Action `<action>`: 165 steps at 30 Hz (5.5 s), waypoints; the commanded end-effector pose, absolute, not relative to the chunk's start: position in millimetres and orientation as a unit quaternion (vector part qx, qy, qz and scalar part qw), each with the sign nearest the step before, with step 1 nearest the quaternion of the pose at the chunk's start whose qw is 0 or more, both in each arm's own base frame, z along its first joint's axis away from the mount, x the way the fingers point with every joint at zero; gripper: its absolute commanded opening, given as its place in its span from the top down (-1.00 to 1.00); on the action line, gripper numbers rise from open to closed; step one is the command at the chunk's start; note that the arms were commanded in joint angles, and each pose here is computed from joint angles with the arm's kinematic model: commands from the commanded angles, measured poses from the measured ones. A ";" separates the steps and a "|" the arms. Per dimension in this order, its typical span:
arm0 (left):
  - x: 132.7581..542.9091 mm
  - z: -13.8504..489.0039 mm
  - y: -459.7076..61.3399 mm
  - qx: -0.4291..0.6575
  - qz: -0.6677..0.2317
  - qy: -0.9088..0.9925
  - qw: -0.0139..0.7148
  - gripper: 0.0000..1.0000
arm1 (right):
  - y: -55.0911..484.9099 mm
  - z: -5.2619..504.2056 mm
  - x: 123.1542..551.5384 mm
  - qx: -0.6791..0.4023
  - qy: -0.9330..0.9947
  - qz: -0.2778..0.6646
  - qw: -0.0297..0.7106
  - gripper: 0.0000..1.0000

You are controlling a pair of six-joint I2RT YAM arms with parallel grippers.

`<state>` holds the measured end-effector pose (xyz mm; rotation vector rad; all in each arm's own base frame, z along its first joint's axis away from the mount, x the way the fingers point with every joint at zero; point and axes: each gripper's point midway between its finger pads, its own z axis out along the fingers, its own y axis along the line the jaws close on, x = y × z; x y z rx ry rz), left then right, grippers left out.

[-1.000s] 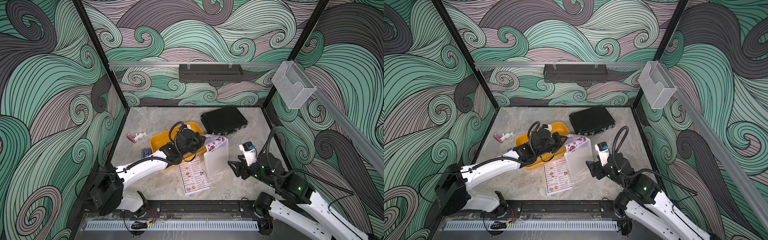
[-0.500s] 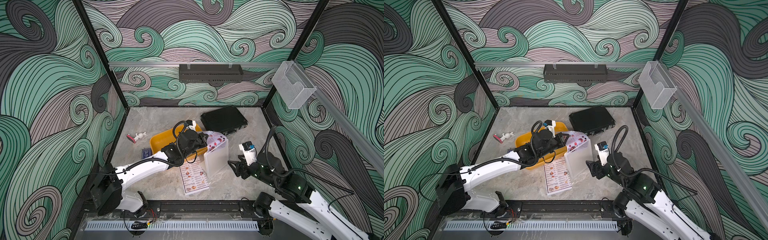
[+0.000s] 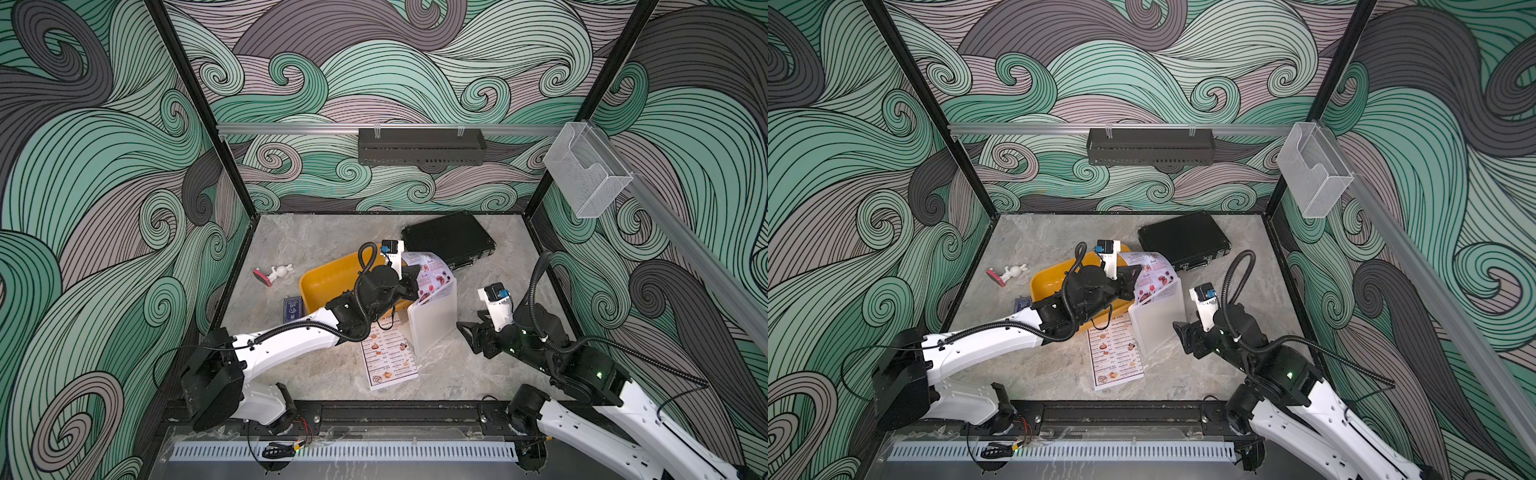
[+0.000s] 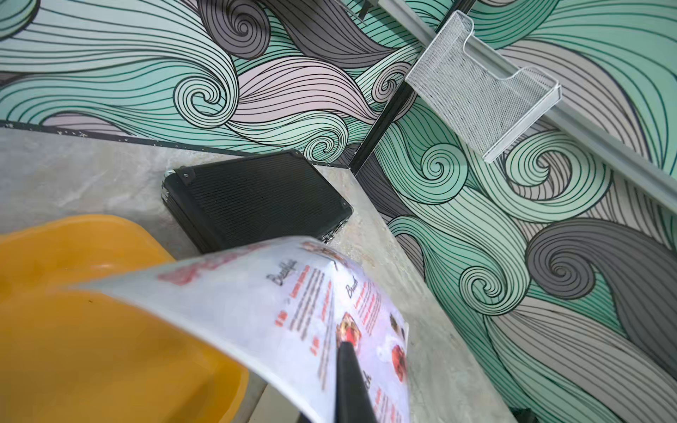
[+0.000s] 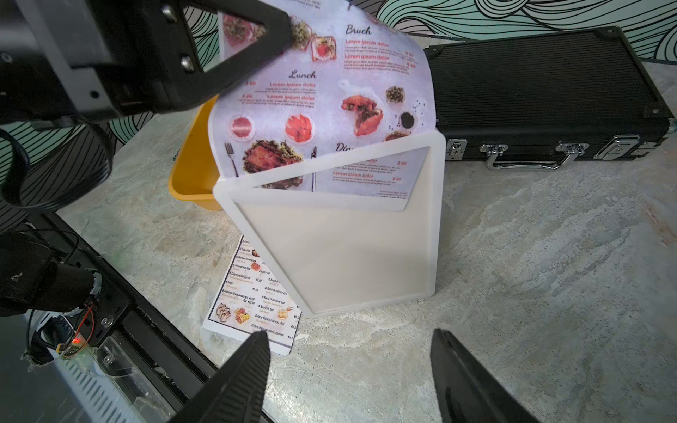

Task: Replace the menus in the menu holders
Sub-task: Insert the menu into the menu holder, then adjust the menu holder at the center of the board.

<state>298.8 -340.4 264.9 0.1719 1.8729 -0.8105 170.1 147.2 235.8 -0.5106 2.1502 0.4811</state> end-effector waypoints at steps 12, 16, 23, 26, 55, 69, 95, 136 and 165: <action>305.5 300.8 -346.3 0.071 -0.335 0.721 0.602 1.00 | 142.3 249.4 172.9 -0.202 0.856 0.182 0.440 -0.47; 301.3 287.0 -346.9 0.081 -0.328 0.729 0.595 1.00 | 142.2 249.2 172.5 -0.204 0.856 0.182 0.440 -0.47; 281.7 270.9 -348.1 0.122 -0.322 0.718 0.605 1.00 | 142.9 252.2 172.4 -0.203 0.854 0.186 0.441 -0.48; 273.2 268.0 -352.6 0.150 -0.317 0.710 0.611 1.00 | 145.2 253.7 172.7 -0.200 0.856 0.191 0.436 -0.50; 248.0 280.7 -351.8 0.249 -0.309 0.691 0.604 0.96 | 154.1 312.1 196.2 -0.107 0.874 0.243 0.407 -0.39; 244.1 286.8 -358.3 0.272 -0.313 0.682 0.602 0.70 | 228.2 349.3 267.4 -0.162 0.903 0.219 0.332 0.10; 222.7 269.6 -344.6 0.308 -0.315 0.694 0.569 0.17 | 230.9 257.3 266.3 -0.172 0.952 0.155 0.200 0.09; 202.5 208.3 -311.1 0.273 -0.309 0.785 0.463 -0.10 | 223.1 233.1 260.3 -0.176 0.955 0.136 0.196 0.11; 230.9 190.3 -370.9 0.398 -0.368 0.726 0.422 0.79 | 111.5 247.7 227.7 -0.072 0.921 0.131 0.360 -0.15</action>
